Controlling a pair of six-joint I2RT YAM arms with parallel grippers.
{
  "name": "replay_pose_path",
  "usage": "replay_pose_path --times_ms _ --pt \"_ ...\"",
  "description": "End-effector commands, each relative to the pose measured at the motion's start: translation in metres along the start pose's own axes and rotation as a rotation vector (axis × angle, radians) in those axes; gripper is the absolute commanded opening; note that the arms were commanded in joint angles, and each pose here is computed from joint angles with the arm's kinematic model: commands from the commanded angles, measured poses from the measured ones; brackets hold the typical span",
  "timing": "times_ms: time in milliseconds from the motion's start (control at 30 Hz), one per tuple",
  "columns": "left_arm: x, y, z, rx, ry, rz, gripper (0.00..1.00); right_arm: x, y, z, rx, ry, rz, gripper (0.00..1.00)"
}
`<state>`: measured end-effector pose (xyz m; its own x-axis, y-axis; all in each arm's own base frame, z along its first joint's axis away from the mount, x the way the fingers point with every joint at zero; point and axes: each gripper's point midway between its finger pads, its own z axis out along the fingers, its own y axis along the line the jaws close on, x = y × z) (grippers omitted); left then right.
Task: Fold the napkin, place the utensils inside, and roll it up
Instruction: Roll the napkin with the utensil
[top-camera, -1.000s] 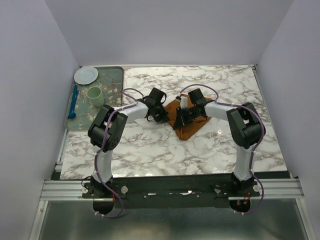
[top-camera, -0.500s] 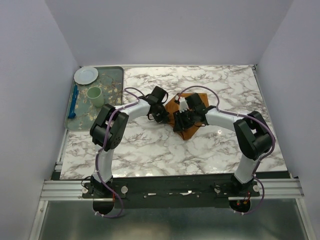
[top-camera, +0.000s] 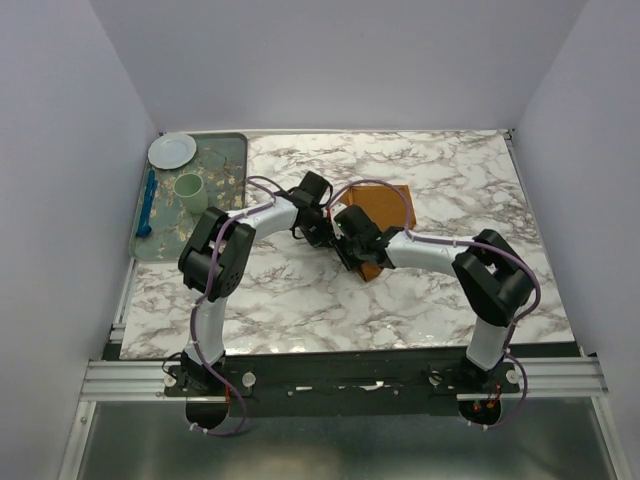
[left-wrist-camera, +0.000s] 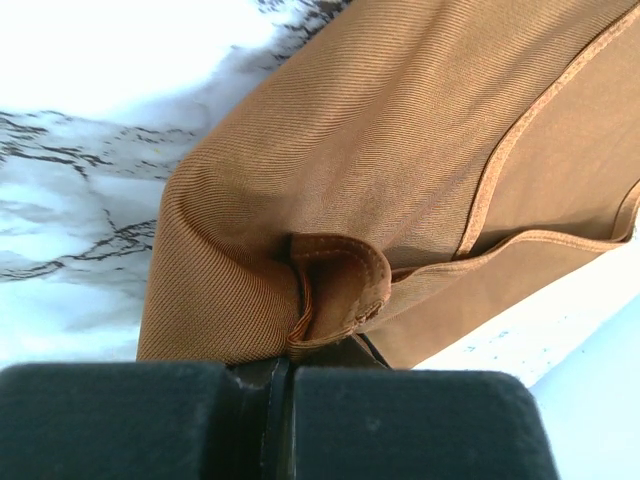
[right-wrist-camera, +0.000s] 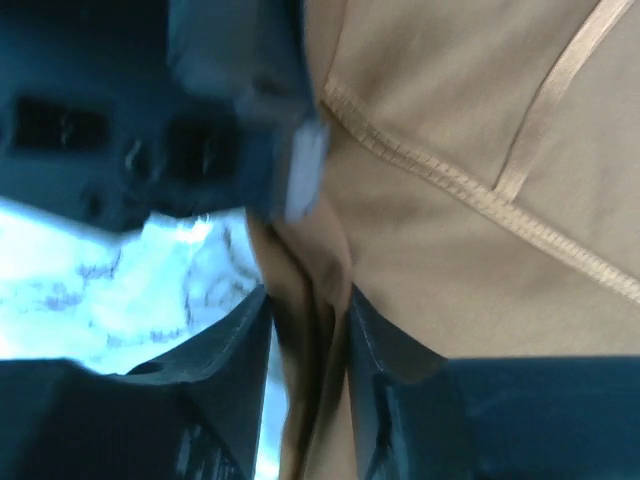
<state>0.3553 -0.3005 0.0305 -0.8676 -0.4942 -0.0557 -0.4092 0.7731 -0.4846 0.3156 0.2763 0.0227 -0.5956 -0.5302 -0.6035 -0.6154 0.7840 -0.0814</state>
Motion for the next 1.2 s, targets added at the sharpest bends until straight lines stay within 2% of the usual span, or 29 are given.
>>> replay_pose_path --times_ms 0,33,67,167,267,300,367,400,533,600,767,867,900,933,1033,1167 --pt "0.005 0.005 -0.011 0.008 0.043 0.008 0.00 0.028 -0.020 0.014 0.117 0.108 -0.022 0.30" --pt "0.003 0.006 -0.011 0.012 0.044 0.003 0.00 0.028 -0.019 0.014 0.112 0.107 -0.024 0.20" --pt "0.002 0.007 -0.011 0.015 0.047 0.004 0.00 0.028 -0.017 0.014 0.099 0.106 -0.028 0.15" --pt "0.002 0.007 -0.012 0.033 0.066 0.008 0.00 0.025 -0.008 0.016 0.049 0.106 -0.030 0.06" --pt "-0.006 0.004 -0.015 0.040 0.041 0.047 0.00 0.025 0.012 0.017 -0.073 0.113 -0.009 0.02" --pt "-0.010 0.005 -0.018 0.034 0.024 0.080 0.00 0.026 0.025 0.016 -0.168 0.120 0.016 0.01" --pt "-0.018 0.004 -0.026 0.038 -0.018 0.106 0.09 0.025 0.035 0.015 -0.260 0.125 0.062 0.01" --pt "-0.019 0.009 -0.027 0.038 -0.026 0.115 0.24 0.024 0.043 0.012 -0.356 0.130 0.100 0.00" --pt "-0.032 -0.010 -0.050 0.121 -0.107 0.208 0.49 0.021 0.049 0.007 -0.549 0.126 0.224 0.01" --pt "-0.034 -0.012 -0.059 0.129 -0.137 0.238 0.52 0.022 0.047 0.005 -0.651 0.137 0.301 0.01" --pt "-0.036 -0.013 -0.090 0.199 -0.241 0.300 0.55 0.023 0.035 0.003 -0.730 0.150 0.403 0.01" --pt "-0.027 -0.008 -0.094 0.244 -0.260 0.312 0.48 0.027 0.032 0.006 -0.789 0.175 0.474 0.01" --pt "-0.025 -0.007 -0.092 0.250 -0.252 0.313 0.41 0.030 0.028 0.007 -0.809 0.186 0.509 0.00" --pt "-0.019 -0.004 -0.085 0.260 -0.229 0.316 0.30 0.031 0.027 0.008 -0.816 0.192 0.525 0.01" --pt "-0.005 -0.005 -0.070 0.316 -0.185 0.304 0.16 0.033 0.022 0.011 -0.826 0.203 0.565 0.00" --pt "0.011 -0.005 -0.053 0.319 -0.153 0.307 0.05 0.035 0.018 0.015 -0.823 0.212 0.605 0.00"
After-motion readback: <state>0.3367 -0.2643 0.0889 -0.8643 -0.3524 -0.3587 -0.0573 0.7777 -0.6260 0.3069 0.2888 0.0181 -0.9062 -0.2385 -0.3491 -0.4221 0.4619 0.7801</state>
